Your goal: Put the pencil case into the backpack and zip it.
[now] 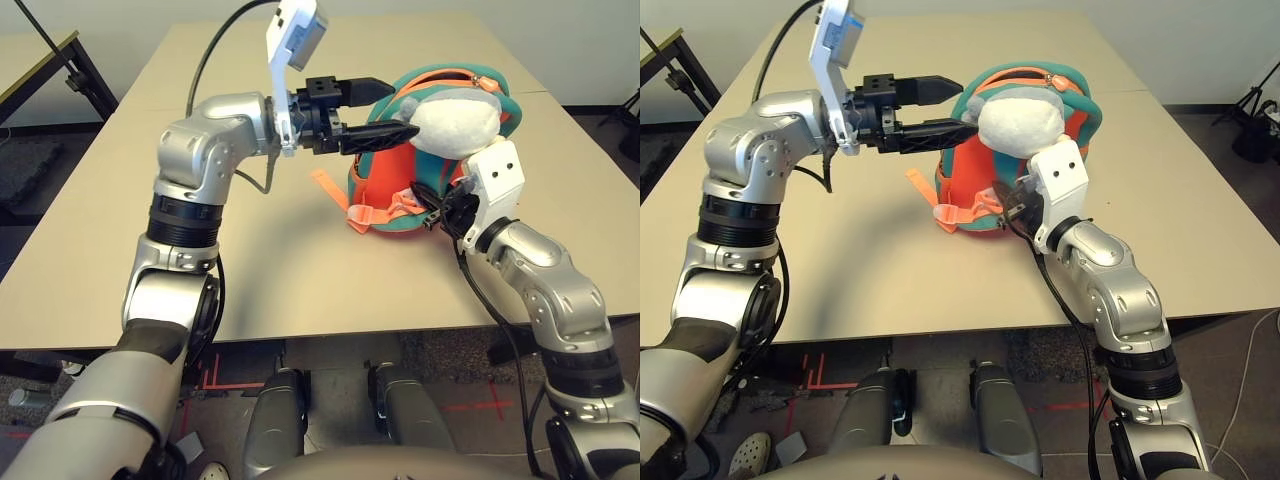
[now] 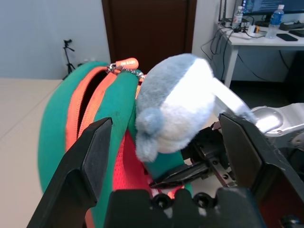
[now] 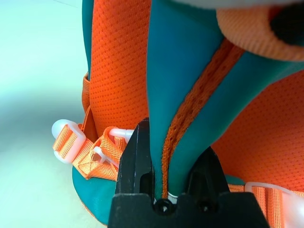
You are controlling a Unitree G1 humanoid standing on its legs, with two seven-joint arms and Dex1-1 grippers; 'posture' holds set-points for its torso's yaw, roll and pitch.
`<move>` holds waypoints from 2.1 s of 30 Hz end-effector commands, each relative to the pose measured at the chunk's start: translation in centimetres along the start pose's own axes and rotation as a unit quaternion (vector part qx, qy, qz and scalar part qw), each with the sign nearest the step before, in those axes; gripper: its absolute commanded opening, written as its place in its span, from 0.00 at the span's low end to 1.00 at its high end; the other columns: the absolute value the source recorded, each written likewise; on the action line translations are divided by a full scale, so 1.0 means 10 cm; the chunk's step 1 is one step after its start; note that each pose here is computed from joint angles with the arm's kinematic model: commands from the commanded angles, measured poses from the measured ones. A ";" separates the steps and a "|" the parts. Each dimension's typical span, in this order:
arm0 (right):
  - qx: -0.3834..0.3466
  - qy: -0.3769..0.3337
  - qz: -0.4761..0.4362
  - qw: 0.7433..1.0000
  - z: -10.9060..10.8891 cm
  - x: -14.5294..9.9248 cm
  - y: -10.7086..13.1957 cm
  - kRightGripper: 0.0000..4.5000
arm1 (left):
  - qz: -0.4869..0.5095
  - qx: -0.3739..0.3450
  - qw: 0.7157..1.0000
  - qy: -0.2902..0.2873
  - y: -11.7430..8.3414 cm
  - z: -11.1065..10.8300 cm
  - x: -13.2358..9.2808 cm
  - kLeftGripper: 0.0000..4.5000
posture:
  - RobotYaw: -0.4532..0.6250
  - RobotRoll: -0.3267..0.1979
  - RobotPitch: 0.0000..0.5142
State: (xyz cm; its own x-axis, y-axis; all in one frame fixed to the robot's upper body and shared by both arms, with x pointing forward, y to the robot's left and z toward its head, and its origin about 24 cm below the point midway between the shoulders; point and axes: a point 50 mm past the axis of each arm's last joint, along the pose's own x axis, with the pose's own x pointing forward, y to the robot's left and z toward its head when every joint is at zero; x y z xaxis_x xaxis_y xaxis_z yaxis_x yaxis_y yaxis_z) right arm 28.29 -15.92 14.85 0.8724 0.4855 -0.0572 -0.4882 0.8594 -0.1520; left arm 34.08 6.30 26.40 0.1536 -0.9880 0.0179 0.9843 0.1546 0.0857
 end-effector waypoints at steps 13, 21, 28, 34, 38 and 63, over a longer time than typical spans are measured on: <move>0.008 0.014 0.013 1.000 -0.07 0.02 0.07 0.11 | -0.046 0.016 0.999 0.025 0.02 -0.10 0.38 1.00 | 0.25 0.62 0.17; 0.008 0.015 0.015 1.000 -0.08 0.02 0.07 0.11 | -0.051 0.009 0.998 0.028 0.00 -0.13 0.35 0.44 | 0.26 0.62 0.18; 0.007 0.015 0.017 1.000 -0.07 0.04 0.07 0.11 | -0.047 0.012 0.998 0.027 -0.01 -0.10 0.31 0.01 | 0.27 0.62 0.18; 0.006 0.015 0.019 1.000 -0.08 0.05 0.07 0.11 | -0.031 0.036 0.999 0.023 0.01 0.02 0.18 0.01 | 0.27 0.62 0.18; 0.007 0.014 0.020 1.000 -0.08 0.06 0.08 0.11 | -0.004 0.064 0.998 0.029 0.03 0.15 -0.01 0.01 | 0.28 0.62 0.19; 0.001 0.007 0.054 0.999 -0.07 0.21 0.10 0.11 | 0.153 -0.086 0.960 0.218 0.11 -0.83 -1.21 0.01 | 0.35 0.62 0.17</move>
State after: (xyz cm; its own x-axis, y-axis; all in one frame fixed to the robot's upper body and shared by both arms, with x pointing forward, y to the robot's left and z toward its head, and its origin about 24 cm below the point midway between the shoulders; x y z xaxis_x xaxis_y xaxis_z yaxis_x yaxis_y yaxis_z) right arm 29.60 -14.85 14.55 0.8405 0.5388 -0.0568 -0.5407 0.8274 -0.1519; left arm 34.14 18.19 19.59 0.4366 -0.8335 -0.3387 0.8863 0.4632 0.0028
